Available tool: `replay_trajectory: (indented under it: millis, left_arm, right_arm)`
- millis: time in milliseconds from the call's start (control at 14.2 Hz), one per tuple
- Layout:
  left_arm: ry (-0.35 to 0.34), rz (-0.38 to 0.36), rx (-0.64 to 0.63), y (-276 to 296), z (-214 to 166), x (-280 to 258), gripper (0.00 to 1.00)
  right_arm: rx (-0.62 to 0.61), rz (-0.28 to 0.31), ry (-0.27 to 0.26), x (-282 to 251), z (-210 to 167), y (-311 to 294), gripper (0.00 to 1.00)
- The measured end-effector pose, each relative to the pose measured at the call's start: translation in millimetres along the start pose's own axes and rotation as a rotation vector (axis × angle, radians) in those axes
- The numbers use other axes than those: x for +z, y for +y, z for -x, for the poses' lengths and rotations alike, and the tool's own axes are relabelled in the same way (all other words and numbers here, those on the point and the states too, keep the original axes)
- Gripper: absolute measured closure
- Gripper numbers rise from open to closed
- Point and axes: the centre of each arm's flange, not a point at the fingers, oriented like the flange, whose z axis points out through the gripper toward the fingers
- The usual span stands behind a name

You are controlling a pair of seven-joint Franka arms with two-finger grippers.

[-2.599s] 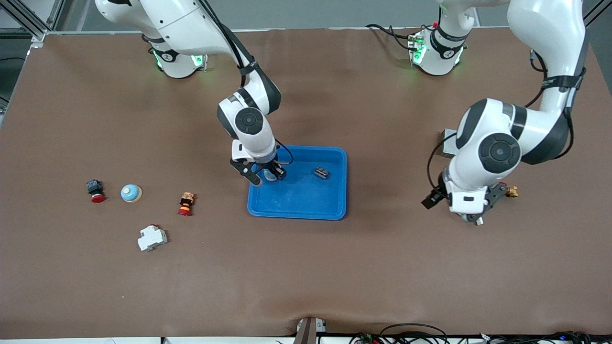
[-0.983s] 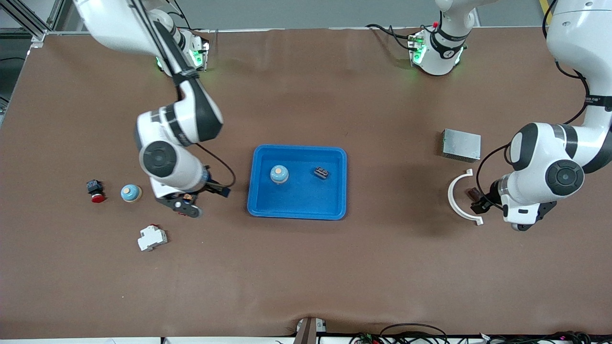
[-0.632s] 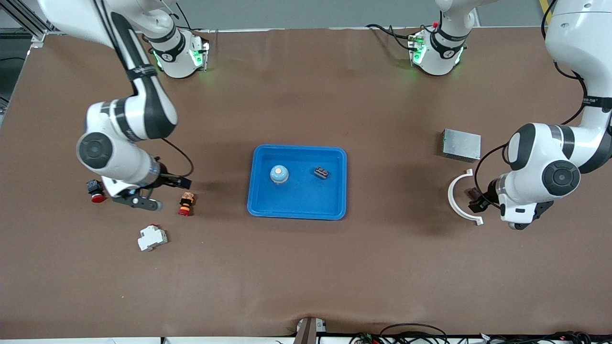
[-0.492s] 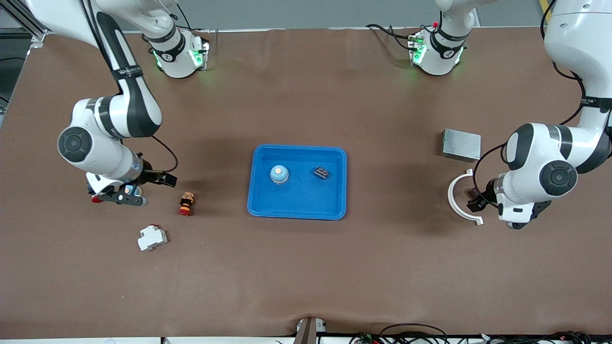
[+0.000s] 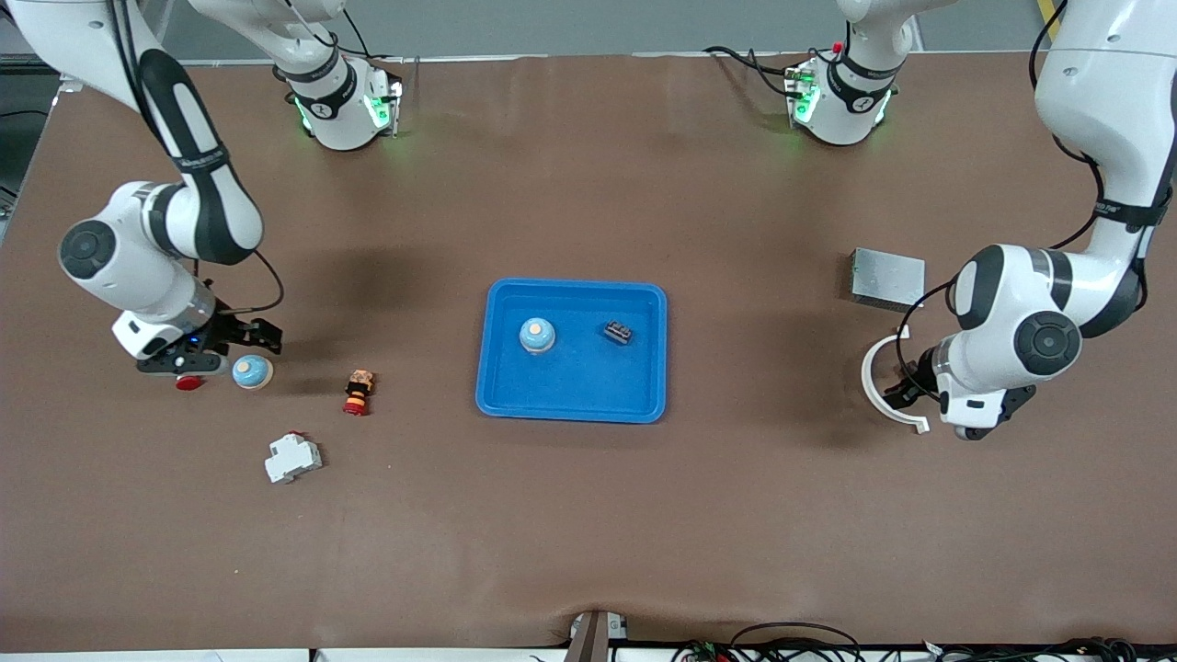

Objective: Place electrolytic capacitor and blue bell in tray
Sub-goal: 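Grasp the second capacitor with the left gripper while the right grasps the button, then carry the second capacitor and button to the tray with both grippers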

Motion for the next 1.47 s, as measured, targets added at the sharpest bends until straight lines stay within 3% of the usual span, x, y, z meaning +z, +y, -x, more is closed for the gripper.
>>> replay_trajectory:
  millis: [140,702,773,913,983,1054,1475]
  left_arm:
    - [0.008,-0.031,0.007,-15,-8,18,0.23]
    - [0.002,-0.05,-0.014,-43,-21,30,0.33]
    - [0.0,-0.048,-0.011,-42,-20,33,0.37]
    - [-0.003,-0.04,-0.007,-40,-19,40,0.56]
    - [-0.005,-0.035,-0.006,-39,-18,44,0.56]
    - [-0.007,-0.032,-0.005,-38,-18,47,0.64]
    - [0.025,-0.031,0.012,-29,-13,9,0.66]
  right_arm:
    - [-0.018,0.007,0.021,-1,1,15,0.0]
    - [-0.05,0.034,0.082,49,1,16,0.0]
    - [-0.053,0.034,0.082,54,1,15,0.0]
    - [-0.057,0.036,0.093,62,0,12,0.0]
    - [-0.058,0.035,0.096,66,0,12,0.0]
    - [-0.056,0.03,0.1,71,0,11,0.0]
    - [-0.066,-0.019,0.107,94,-1,32,0.0]
